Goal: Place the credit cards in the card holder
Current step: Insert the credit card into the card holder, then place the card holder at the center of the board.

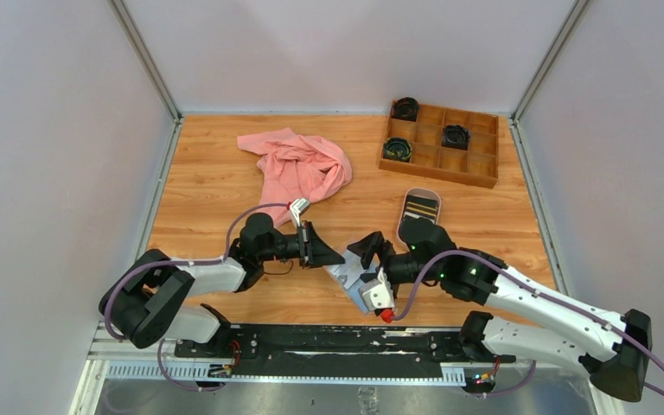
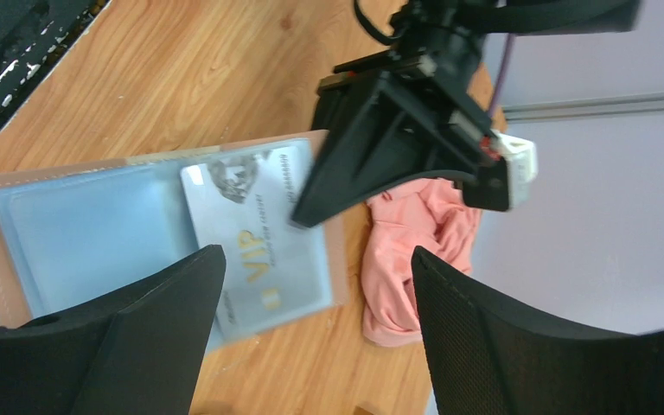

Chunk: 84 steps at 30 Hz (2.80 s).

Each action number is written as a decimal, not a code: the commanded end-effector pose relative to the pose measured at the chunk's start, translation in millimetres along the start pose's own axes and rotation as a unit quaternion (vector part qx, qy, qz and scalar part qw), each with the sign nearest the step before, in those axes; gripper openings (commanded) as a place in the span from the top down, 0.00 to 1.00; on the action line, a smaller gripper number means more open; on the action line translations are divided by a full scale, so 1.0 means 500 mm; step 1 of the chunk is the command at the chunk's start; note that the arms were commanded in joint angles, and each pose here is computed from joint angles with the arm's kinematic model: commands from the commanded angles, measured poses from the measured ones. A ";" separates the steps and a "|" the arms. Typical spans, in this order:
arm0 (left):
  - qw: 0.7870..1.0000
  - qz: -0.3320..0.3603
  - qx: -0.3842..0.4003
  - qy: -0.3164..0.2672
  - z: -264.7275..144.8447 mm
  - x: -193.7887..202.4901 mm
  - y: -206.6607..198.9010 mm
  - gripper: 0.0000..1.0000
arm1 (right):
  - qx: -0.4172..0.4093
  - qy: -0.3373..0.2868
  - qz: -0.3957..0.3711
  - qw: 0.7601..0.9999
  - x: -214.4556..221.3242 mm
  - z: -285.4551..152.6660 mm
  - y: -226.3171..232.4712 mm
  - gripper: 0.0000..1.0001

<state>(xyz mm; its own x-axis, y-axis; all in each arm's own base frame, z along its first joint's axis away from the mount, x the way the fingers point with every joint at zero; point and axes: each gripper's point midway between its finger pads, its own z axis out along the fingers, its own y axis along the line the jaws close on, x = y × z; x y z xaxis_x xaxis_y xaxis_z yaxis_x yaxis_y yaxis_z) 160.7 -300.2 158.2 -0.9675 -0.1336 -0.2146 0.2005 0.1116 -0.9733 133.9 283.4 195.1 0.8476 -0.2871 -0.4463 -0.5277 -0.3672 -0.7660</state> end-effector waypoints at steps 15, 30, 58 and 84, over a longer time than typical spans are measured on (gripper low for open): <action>0.986 0.103 -0.108 -0.080 -0.039 -0.033 0.096 1.00 | 0.078 0.118 0.300 0.943 0.117 -0.166 -0.087 0.17; 0.917 0.219 -0.300 -0.146 -0.112 -0.071 0.155 1.00 | 0.025 0.107 0.595 0.796 0.194 -0.227 -0.042 0.19; 0.701 0.443 -0.557 -0.042 -0.029 -0.046 0.185 0.74 | 0.053 -0.049 0.667 0.741 0.196 -0.176 0.020 0.17; 0.852 0.343 -0.396 -0.005 0.054 0.059 0.182 0.47 | -0.001 -0.084 0.712 0.697 0.183 -0.124 0.064 0.20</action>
<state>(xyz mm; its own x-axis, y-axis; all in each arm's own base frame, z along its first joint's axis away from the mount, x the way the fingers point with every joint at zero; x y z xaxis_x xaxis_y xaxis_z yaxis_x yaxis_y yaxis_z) 158.0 -313.7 65.6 -0.6184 0.3028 -0.7252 0.5685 0.8095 -0.1468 199.1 183.3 164.2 -0.5172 -0.2519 -0.8180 -0.8542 0.2122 0.4747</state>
